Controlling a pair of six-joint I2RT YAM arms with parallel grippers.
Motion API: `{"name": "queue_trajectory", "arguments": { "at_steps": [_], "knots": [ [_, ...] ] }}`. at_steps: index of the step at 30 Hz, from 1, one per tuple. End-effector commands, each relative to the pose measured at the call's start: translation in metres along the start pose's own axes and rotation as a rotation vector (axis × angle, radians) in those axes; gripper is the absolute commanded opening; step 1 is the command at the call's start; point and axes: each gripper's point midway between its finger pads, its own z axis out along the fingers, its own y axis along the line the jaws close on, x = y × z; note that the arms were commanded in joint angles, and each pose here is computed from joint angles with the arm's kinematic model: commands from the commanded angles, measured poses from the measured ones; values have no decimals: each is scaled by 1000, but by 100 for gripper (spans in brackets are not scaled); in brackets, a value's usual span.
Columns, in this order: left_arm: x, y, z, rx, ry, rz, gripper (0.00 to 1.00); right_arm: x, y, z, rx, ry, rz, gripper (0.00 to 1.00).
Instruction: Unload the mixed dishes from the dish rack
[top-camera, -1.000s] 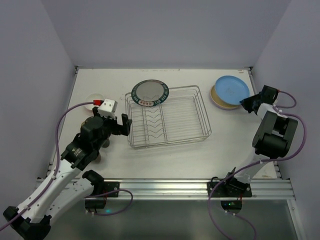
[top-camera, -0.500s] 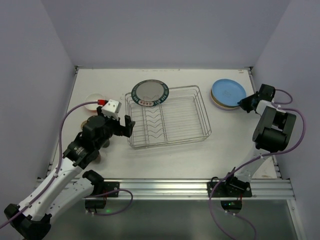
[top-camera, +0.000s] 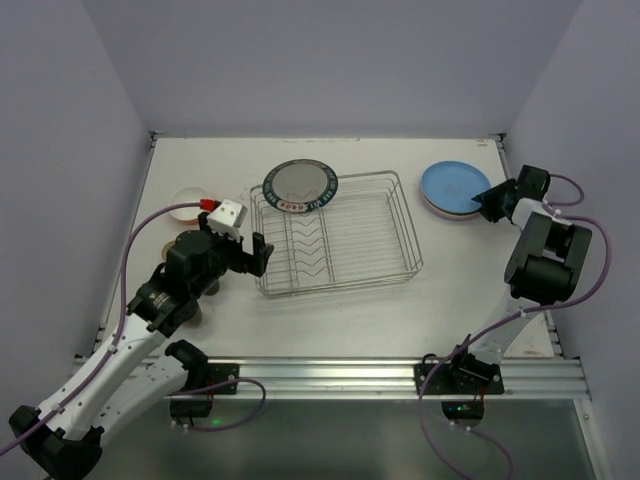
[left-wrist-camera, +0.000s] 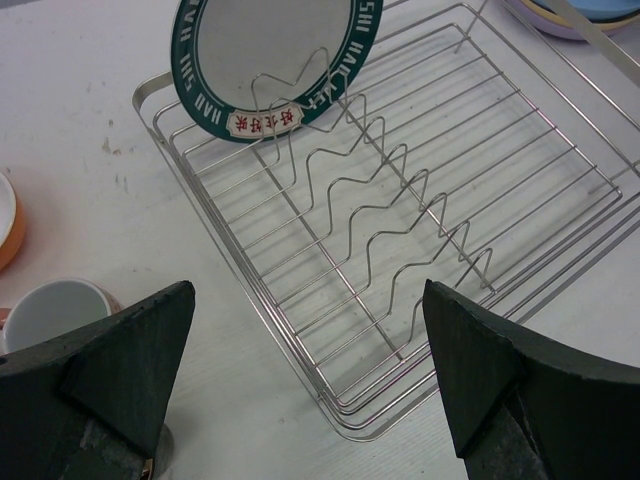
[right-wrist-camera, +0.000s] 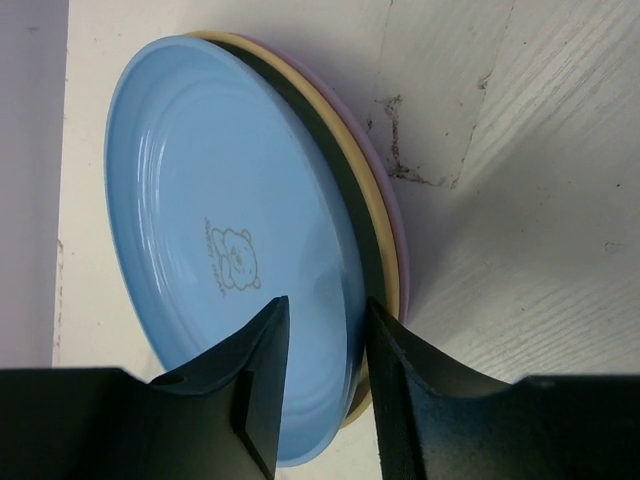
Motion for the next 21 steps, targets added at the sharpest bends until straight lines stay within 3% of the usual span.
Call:
{"name": "queue_trajectory", "arguments": {
  "at_steps": [1,9,17,21],
  "knots": [
    [-9,-2,-1,19,-42,21,100,-15,29,-22,-47,-65,-60,39],
    [-11,1,-2,1,-47,18,100,-11,28,-27,52,-43,-145,64],
    [-13,2,-2,-6,-52,17,100,-1,24,-26,188,-44,-260,82],
    [-15,7,-2,-43,-56,-9,100,4,35,-34,192,-54,-340,86]
  ]
}}
